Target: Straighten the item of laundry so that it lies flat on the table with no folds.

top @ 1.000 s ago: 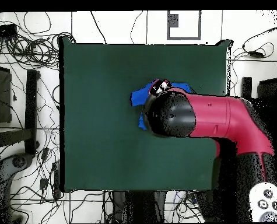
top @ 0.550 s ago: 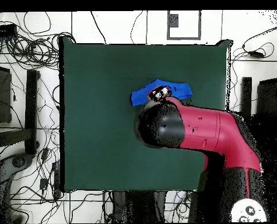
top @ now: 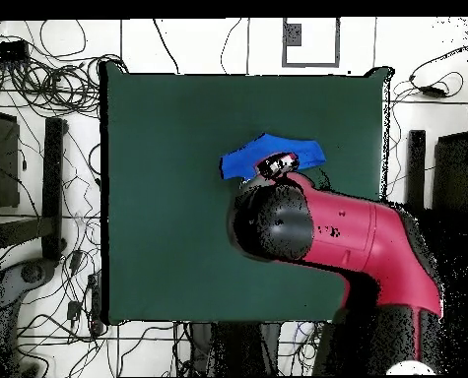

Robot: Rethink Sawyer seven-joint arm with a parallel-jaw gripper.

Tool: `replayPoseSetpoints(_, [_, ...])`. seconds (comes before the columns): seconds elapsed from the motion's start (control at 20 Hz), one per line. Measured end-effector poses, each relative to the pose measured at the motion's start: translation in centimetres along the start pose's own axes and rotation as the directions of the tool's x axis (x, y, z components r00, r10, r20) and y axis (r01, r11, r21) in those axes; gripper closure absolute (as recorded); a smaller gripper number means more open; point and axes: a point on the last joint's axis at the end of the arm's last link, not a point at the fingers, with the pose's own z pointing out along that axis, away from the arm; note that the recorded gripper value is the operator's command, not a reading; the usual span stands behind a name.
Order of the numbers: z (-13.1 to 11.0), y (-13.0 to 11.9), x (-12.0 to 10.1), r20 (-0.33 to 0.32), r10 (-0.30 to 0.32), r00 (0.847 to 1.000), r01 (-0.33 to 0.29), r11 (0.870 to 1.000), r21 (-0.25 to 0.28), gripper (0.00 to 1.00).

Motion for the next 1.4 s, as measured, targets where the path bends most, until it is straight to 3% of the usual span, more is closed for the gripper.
replayPoseSetpoints(0.3, [1.0, -1.0, 0.4, 0.017, 0.006, 1.000, -0.006, 1.000, 0.028, 0.00])
replayPoseSetpoints(0.8, [4.3, -1.4, 1.2, 0.062, 0.003, 0.998, -0.003, 1.000, 0.010, 0.00])
replayPoseSetpoints(1.4, [6.6, -1.8, 5.3, 0.035, 0.002, 0.999, -0.004, 0.999, 0.052, 0.00])
